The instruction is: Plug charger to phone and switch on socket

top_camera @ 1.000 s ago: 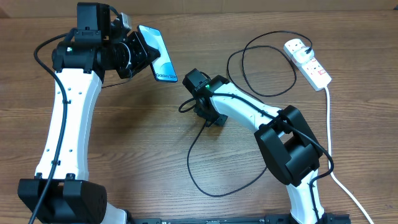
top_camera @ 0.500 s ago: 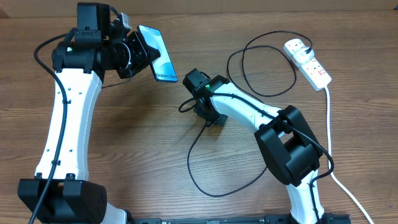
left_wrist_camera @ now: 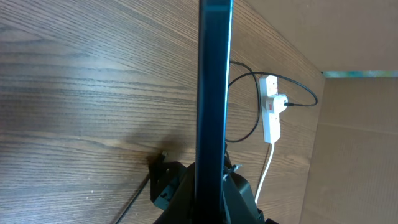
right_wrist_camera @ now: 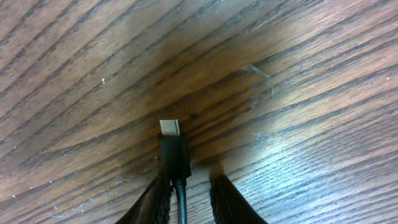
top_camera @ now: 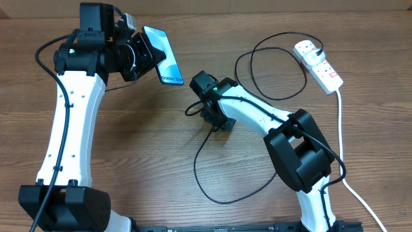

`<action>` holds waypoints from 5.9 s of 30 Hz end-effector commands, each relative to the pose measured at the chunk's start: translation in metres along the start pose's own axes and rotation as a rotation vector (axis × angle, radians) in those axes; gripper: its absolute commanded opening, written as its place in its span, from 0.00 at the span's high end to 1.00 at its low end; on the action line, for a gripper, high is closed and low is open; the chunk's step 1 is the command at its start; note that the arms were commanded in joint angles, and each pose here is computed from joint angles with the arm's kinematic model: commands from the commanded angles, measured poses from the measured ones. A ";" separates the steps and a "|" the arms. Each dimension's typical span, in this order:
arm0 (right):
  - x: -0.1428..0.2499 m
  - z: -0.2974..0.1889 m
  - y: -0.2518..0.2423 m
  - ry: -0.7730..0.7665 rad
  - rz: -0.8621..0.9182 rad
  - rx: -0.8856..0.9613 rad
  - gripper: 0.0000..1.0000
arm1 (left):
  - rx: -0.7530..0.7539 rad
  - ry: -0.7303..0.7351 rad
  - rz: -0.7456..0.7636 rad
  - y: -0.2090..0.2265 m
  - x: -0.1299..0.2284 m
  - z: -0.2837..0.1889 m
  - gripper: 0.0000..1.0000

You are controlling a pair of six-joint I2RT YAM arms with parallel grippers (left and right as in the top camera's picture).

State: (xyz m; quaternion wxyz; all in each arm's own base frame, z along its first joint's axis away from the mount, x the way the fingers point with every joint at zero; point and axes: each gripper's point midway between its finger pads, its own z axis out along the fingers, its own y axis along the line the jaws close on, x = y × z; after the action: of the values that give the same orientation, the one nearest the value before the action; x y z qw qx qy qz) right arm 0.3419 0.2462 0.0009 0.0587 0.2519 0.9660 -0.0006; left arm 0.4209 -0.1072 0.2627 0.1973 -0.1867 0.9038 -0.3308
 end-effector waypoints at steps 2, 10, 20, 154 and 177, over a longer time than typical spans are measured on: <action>0.010 0.013 -0.006 0.042 -0.013 0.030 0.81 | 0.033 0.003 -0.003 -0.009 0.000 -0.003 0.96; 0.010 0.014 -0.004 0.043 -0.012 0.023 0.89 | 0.033 0.003 -0.003 -0.009 0.000 -0.003 0.96; 0.006 0.007 0.001 0.030 -0.023 0.009 0.96 | 0.050 0.013 0.019 -0.012 0.002 -0.004 0.96; 0.045 -0.317 0.039 -0.280 -0.568 -0.776 0.96 | 0.781 0.236 0.542 -0.124 0.061 -0.052 0.96; 0.033 -0.313 0.033 -0.262 -0.545 -0.768 0.96 | 0.785 0.224 0.569 -0.124 0.061 -0.052 0.96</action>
State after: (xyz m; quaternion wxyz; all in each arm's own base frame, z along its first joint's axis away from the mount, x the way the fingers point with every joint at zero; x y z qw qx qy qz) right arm 0.2831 0.3047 0.2939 0.2455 -0.0623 0.9195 0.3005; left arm 0.3772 -0.1928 0.3571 0.2334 0.1674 0.7603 -0.5826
